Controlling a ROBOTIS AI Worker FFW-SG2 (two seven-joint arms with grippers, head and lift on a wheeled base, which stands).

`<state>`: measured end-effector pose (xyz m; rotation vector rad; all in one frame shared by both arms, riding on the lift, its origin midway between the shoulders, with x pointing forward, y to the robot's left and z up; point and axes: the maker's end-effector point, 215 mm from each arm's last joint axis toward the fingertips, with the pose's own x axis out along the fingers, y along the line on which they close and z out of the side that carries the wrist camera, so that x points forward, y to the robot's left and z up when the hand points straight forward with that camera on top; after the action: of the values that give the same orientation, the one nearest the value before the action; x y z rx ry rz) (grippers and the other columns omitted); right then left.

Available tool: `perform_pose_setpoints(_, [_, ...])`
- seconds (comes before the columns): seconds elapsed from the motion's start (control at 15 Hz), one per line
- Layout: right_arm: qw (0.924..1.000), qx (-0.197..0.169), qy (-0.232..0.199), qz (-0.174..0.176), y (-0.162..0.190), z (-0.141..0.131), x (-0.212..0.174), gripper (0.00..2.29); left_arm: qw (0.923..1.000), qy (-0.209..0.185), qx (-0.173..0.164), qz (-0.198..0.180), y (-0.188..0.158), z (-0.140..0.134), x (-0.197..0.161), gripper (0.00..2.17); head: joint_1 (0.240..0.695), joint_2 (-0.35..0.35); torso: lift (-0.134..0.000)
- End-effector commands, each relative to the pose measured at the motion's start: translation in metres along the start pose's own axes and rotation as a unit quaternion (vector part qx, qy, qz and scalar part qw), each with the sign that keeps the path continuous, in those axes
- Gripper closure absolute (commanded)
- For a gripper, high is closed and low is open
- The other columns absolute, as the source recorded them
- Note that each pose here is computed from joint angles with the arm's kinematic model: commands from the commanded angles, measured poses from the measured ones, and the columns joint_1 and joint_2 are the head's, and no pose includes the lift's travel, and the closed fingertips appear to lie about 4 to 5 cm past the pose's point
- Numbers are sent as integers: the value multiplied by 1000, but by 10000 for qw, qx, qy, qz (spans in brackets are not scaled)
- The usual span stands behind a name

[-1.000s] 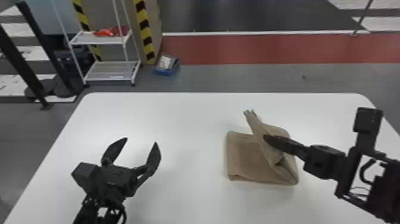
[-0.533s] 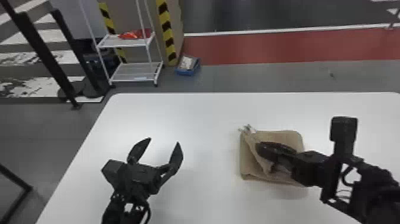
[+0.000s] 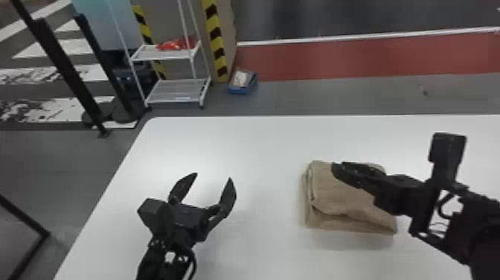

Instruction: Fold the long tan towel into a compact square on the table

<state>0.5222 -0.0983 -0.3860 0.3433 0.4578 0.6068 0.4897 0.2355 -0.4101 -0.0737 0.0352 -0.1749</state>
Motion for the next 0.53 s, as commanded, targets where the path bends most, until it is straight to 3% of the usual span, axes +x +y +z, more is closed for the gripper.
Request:
perform_pose_setpoints(0.0, [9997, -148, 2, -213, -16, 3, 17, 2067, 10000, 2, -20, 1, -2, -1, 0, 80, 695, 155, -113])
perform_pose_setpoints(0.2, [9988, -250, 205, -359, -29, -2, 43, 2067, 10000, -5, -19, 0, -2, 0, 0, 80, 695, 142, -113])
perform_pose_setpoints(0.47, [9948, -559, 794, -297, -16, -35, 72, 2067, 10000, -8, -9, -26, -4, 0, 2, 80, 695, 153, -113])
